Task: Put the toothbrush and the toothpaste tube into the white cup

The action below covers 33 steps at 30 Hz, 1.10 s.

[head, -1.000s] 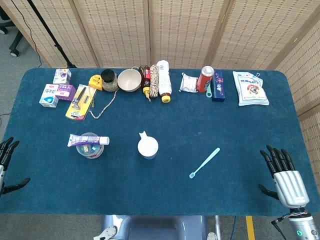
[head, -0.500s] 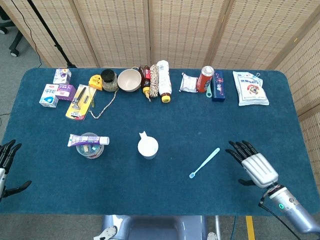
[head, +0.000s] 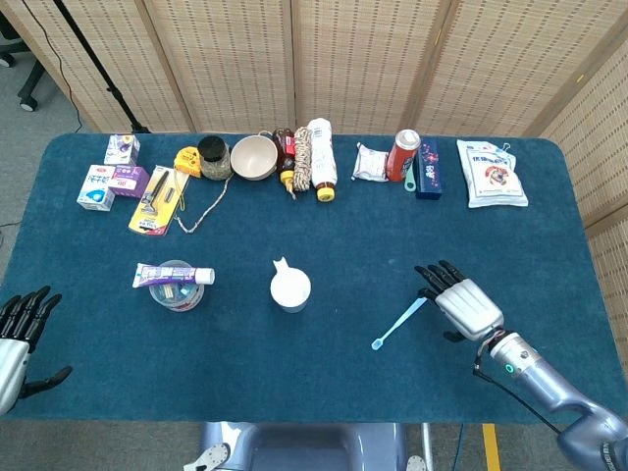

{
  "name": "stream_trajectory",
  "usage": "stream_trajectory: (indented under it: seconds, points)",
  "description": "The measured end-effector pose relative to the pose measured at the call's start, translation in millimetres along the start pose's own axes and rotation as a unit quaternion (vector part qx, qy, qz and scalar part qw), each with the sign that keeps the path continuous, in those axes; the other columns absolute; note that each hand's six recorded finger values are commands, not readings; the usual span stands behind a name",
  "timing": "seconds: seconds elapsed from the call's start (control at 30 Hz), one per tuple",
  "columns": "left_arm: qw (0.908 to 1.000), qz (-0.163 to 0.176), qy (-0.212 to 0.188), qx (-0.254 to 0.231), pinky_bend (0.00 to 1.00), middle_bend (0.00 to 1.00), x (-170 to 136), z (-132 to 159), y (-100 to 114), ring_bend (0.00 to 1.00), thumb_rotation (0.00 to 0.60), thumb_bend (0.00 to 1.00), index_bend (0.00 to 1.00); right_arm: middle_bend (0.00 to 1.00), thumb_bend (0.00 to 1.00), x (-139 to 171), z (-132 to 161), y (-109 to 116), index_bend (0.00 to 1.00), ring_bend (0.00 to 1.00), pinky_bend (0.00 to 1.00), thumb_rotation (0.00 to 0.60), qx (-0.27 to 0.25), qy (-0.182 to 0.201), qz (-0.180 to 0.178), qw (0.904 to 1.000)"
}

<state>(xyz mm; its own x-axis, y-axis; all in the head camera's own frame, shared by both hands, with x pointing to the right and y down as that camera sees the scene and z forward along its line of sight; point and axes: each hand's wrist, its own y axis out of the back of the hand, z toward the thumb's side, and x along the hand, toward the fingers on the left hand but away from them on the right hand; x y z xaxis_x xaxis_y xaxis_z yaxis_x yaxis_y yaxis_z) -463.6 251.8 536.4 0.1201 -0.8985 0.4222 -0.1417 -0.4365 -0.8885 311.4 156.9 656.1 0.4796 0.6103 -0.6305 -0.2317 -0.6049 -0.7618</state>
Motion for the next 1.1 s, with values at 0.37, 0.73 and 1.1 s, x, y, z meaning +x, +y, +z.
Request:
stream_trajectory:
  seconds: [0.37, 0.73, 1.1]
  points:
    - [1.0000, -0.002, 0.006, 0.001, 0.00, 0.00, 2.8, 0.3, -1.4, 0.00, 0.600, 0.01, 0.00, 0.06, 0.23, -25.3, 11.2, -9.2, 0.33, 0.00, 0.00, 0.600, 0.005, 0.015, 0.009, 0.9998]
    - [0.9999, -0.005, 0.010, 0.000, 0.00, 0.00, 5.2, -1.2, -1.2, 0.00, 0.600, 0.01, 0.00, 0.06, 0.24, -47.5, 16.9, -18.9, 0.33, 0.00, 0.00, 0.600, -0.008, 0.014, 0.028, 0.9995]
    - [0.9999, -0.004, 0.013, -0.002, 0.00, 0.00, 6.2, -3.4, -0.2, 0.00, 0.600, 0.01, 0.00, 0.06, 0.24, -63.0, 16.5, -25.8, 0.39, 0.00, 0.00, 0.600, -0.015, 0.006, 0.040, 0.9991]
